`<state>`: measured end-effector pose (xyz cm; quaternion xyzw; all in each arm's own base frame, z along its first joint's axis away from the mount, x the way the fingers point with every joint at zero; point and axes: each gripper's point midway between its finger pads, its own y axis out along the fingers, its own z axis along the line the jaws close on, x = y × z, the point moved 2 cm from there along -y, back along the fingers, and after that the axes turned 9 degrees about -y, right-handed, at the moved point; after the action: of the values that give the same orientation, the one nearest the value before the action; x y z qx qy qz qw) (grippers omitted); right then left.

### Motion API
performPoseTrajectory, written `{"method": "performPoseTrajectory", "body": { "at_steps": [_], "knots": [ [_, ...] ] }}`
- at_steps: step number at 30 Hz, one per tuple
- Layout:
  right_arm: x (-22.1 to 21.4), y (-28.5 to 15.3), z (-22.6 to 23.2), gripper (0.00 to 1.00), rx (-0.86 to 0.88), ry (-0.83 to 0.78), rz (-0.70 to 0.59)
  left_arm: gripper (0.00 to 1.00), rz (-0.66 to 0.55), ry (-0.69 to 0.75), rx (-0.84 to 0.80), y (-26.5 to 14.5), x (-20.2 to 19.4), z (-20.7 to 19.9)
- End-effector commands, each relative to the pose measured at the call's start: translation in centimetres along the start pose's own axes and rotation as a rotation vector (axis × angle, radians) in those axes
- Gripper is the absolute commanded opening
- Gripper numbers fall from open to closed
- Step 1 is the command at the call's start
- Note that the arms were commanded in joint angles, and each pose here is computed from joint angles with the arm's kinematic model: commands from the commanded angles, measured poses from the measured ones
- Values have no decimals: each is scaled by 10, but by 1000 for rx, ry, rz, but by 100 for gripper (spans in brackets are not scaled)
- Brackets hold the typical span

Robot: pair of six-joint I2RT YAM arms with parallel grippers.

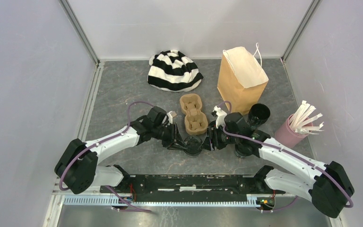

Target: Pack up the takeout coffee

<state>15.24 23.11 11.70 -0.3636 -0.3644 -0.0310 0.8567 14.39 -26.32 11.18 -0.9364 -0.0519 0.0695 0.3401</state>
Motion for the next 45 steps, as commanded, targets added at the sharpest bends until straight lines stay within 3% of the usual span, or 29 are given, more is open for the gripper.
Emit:
{"method": "performPoseTrajectory", "body": {
  "at_steps": [1,6,14,18,20,25,27,30,32,35,41,45],
  "knots": [
    [21,-9,20,60,62,-37,14,32,-44,-12,94,3,6,14],
    [40,-5,19,64,54,-11,-37,32,-40,-14,110,5,7,17],
    [-26,25,-24,48,-16,18,64,30,-32,-31,156,10,5,35],
    [-15,18,-23,48,-40,-45,74,29,-31,-28,138,8,3,31],
    [0,14,-12,50,4,-74,53,34,-52,-6,89,0,6,12],
    [13,14,3,54,83,-136,94,63,-85,62,15,-22,11,-31],
    [17,13,1,62,62,-151,92,75,-104,84,24,-28,15,-38],
    [20,14,0,67,62,-160,94,81,-126,99,55,-31,23,-41],
    [19,15,0,67,66,-160,102,81,-130,106,66,-29,28,-42],
    [21,16,2,65,77,-158,92,74,-132,130,83,-21,37,-42],
    [25,16,3,52,89,-162,89,59,-72,142,62,-3,40,-41],
    [24,14,7,49,100,-115,75,61,-85,143,57,-8,34,-35]
  ]
}}
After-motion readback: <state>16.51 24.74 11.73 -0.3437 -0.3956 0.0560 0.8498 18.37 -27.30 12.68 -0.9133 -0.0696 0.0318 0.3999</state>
